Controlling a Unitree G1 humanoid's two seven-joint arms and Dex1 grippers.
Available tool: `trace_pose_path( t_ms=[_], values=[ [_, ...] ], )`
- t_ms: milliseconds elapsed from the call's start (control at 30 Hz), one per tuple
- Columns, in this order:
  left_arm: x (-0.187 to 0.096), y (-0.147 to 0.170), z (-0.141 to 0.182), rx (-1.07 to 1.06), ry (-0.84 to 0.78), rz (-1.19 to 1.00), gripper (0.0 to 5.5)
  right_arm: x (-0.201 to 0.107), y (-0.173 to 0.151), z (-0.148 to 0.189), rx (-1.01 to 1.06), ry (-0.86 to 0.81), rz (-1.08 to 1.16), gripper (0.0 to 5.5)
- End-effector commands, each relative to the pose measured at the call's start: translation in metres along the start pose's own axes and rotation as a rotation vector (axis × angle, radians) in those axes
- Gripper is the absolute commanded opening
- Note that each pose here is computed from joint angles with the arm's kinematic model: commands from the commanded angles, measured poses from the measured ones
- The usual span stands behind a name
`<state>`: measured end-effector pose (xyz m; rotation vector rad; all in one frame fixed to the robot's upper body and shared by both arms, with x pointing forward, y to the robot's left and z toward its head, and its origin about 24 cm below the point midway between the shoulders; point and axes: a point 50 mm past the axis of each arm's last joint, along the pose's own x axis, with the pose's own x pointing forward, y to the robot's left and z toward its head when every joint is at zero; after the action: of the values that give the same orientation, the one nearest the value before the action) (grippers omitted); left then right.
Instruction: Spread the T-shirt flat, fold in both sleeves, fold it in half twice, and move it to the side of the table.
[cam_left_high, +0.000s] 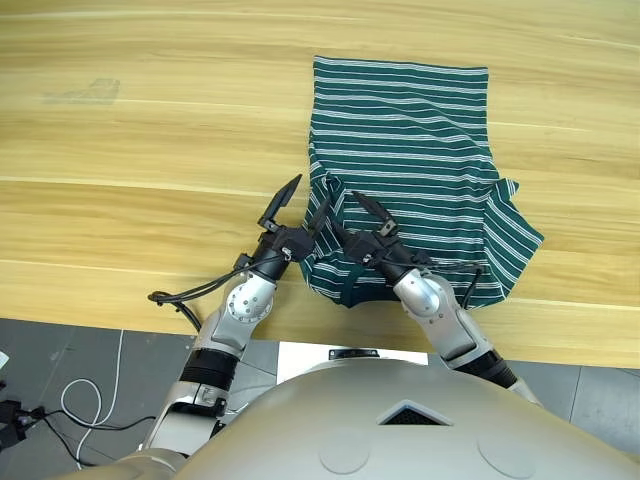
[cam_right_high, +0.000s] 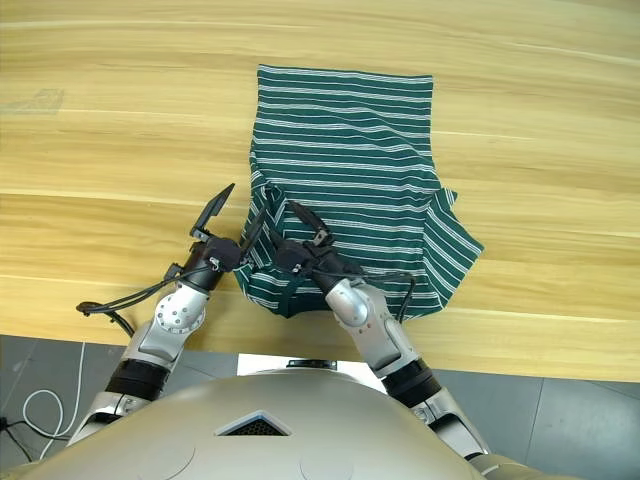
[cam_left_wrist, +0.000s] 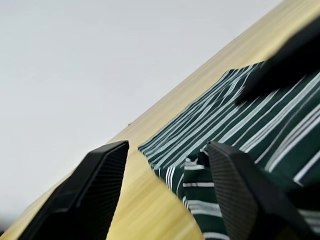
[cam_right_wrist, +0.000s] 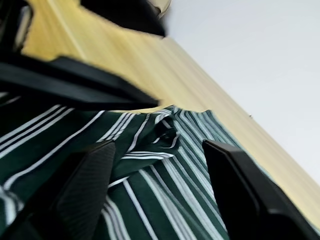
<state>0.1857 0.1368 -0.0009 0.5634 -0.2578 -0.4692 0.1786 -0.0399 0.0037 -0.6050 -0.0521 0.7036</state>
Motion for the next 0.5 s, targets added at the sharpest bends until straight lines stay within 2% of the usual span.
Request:
trace_pose_path(
  t_ms=[33, 200, 500],
  values=[
    [0.008, 0.000, 0.001, 0.002, -0.018, -0.020, 2.93, 0.000, 0.012, -0.008, 0.060, 0.085, 0.016, 3.21],
    [0.015, 0.002, 0.004, 0.010, -0.044, -0.031, 2.93, -0.004, 0.016, -0.023, 0.097, 0.222, 0.039, 3.21],
    [0.029, 0.008, 0.016, 0.080, -0.103, -0.038, 2.93, -0.022, -0.010, -0.024, 0.051, 0.365, 0.097, 3.21]
  ],
)
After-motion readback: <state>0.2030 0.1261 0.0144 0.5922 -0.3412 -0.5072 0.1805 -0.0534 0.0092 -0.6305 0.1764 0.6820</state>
